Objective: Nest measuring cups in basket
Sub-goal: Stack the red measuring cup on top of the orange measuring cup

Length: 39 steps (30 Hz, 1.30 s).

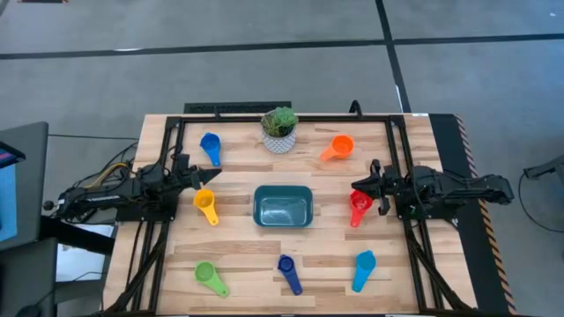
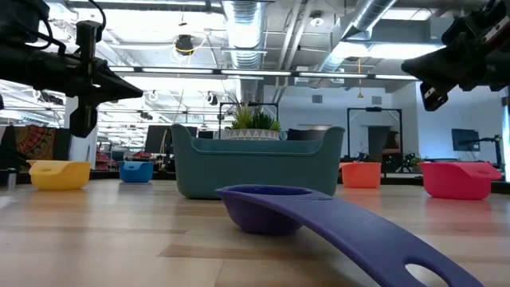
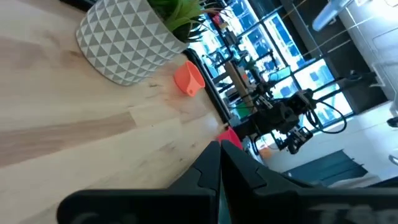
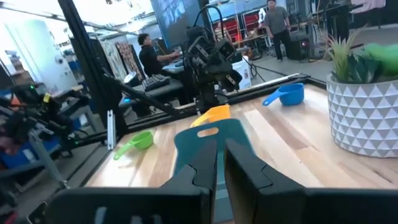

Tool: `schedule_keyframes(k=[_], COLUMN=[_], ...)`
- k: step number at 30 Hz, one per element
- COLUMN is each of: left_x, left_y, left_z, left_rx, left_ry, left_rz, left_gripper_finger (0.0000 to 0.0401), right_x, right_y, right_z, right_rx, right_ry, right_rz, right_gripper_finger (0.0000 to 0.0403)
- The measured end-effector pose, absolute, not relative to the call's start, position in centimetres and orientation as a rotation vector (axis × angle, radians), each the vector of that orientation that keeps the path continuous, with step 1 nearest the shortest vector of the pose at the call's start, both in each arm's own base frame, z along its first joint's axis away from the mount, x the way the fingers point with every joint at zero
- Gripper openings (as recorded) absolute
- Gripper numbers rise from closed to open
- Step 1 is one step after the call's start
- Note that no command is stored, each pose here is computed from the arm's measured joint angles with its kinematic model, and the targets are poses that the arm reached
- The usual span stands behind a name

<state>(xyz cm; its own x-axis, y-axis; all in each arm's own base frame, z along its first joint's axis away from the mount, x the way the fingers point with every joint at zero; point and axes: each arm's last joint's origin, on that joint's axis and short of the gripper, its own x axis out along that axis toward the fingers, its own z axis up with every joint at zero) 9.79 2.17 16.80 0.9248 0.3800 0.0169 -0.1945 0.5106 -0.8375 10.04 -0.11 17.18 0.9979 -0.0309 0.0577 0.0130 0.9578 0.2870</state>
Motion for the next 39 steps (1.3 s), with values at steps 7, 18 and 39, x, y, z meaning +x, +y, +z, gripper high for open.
schedule_keyframes(k=[7, 18, 39], left_x=[9.6, 9.3, 9.2], left_y=[2.5, 3.0, 4.3], left_z=[16.9, 17.0, 20.7], left_rx=[-0.973, -0.886, -0.715], left_ry=[-0.284, -0.370, -0.357], left_rz=[0.455, 0.661, 0.853], left_gripper_finger=[0.0000, 0.0008, 0.0145], right_x=[10.0, 9.8, 8.1], right_y=[-0.3, -1.0, -3.0], right_z=[17.4, 17.5, 22.0], right_rx=[0.431, 0.693, 0.745], right_ry=[-0.099, -0.212, -0.573], right_rz=[-0.080, -0.316, -0.620], right_gripper_finger=[0.0056, 0.0056, 0.0056])
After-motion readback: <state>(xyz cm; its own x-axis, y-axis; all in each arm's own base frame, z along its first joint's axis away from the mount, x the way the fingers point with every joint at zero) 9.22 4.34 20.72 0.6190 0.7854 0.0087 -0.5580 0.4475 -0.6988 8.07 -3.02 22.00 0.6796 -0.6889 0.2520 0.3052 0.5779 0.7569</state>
